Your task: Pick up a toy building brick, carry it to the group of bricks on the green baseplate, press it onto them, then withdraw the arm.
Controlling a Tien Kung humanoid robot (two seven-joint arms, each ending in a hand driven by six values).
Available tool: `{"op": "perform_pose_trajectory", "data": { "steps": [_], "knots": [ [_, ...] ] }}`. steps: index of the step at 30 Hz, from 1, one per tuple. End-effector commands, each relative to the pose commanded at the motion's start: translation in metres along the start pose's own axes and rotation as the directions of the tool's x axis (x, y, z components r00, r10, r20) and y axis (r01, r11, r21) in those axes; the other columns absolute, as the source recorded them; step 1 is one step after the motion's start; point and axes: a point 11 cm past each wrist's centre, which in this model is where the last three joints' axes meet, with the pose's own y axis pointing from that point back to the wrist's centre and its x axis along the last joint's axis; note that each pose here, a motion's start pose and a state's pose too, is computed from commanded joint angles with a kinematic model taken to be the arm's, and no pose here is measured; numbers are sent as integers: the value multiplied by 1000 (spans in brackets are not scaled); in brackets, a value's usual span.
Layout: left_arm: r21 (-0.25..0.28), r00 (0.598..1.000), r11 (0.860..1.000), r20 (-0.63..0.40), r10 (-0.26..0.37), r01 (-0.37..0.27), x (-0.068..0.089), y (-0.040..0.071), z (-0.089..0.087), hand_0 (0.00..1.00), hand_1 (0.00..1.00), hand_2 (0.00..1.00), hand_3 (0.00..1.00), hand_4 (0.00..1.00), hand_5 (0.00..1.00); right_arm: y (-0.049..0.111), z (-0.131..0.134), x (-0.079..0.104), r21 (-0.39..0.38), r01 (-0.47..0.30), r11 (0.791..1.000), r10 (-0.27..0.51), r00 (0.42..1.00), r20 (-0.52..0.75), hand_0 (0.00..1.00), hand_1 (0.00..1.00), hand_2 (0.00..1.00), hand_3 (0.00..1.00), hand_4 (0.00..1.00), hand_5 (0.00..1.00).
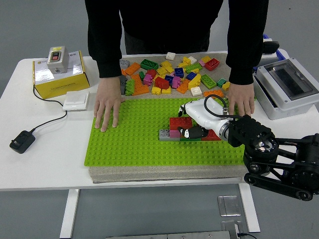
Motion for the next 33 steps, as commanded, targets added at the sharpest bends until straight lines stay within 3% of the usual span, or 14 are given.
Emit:
{"op": "perform_pose_trajectory", "data": {
  "steps": [12,24,25,31,32,33],
  "knots": [
    [2,1000,1000,0,-1,1,-1,0,-1,638,608,447,585,135,623,9,8,16,1,-38,999,38,999,19,2,119,717,726,644,461],
    [3,1000,1000,-3,-2,2,-1,0,-2,634,607,444,584,128,621,18,8,13,17,-41,999,40,999,24,2,125,723,726,638,485],
    [3,1000,1000,-3,-2,2,-1,0,-2,632,605,443,585,127,623,19,8,12,17,-40,999,39,999,24,2,125,698,697,6,433],
    [4,1000,1000,-4,-4,4,-2,0,-3,632,605,443,585,127,623,20,8,8,19,-33,999,33,999,19,2,125,698,697,6,433],
    [4,1000,1000,-4,-4,4,-2,0,-3,630,604,438,584,130,603,21,8,8,19,-33,999,33,999,18,2,122,686,672,2,347],
    [4,1000,1000,-4,-4,4,-2,0,-3,630,604,438,584,130,603,21,7,8,20,-33,999,33,999,16,2,122,686,672,2,347]
  ]
}}
